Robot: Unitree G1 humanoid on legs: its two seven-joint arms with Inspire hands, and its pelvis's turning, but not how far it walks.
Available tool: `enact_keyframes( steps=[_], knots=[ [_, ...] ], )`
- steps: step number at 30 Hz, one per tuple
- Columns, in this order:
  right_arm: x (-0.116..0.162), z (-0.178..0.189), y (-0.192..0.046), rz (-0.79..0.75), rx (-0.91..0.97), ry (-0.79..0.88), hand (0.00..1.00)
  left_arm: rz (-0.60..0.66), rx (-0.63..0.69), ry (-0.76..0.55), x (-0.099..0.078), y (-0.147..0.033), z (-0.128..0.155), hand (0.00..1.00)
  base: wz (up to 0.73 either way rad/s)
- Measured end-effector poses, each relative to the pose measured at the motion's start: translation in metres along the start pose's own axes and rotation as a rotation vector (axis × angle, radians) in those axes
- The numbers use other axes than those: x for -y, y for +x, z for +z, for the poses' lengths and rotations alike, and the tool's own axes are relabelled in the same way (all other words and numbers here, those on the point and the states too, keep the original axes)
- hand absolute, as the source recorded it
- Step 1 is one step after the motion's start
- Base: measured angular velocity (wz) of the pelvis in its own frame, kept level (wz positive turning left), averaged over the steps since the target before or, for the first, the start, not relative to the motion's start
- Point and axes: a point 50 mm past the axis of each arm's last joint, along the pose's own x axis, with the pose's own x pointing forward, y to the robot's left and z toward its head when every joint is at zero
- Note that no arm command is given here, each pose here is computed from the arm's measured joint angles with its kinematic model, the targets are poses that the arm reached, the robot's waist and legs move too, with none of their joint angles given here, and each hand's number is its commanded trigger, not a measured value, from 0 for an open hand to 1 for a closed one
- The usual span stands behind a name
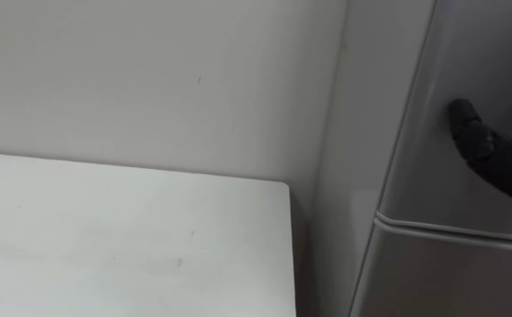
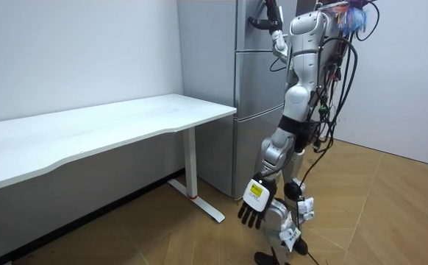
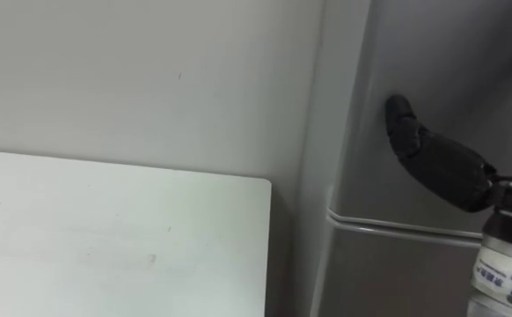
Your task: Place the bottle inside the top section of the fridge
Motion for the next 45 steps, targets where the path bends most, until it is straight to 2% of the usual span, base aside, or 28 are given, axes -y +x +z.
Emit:
enact_keyframes(
  steps=[12, 18, 33, 37, 42, 45],
  knots=[
    [0.005, 0.000, 0.005, 0.032, -0.010, 0.054, 0.00, 0.001, -0.005, -0.008, 0.000, -0.001, -0.006, 0.00, 0.00],
    [0.016, -0.003, 0.013, 0.033, -0.014, 0.055, 0.00, 0.018, 0.017, -0.028, -0.003, -0.002, -0.006, 0.00, 0.01],
    [0.094, -0.023, 0.027, -0.283, -0.100, -0.103, 0.00, 0.059, 0.000, -0.127, -0.011, -0.004, -0.017, 0.00, 0.01],
    [0.111, -0.028, 0.018, -0.322, -0.142, -0.151, 0.00, 0.059, 0.000, -0.129, -0.010, -0.004, -0.017, 0.00, 0.00],
    [0.125, -0.040, 0.007, -0.401, -0.255, -0.108, 0.00, 0.058, -0.005, -0.130, -0.010, -0.005, -0.019, 0.00, 0.00],
    [0.135, -0.056, -0.009, -0.413, -0.364, -0.145, 0.00, 0.058, -0.004, -0.131, -0.010, -0.005, -0.019, 0.00, 0.00]
  ],
)
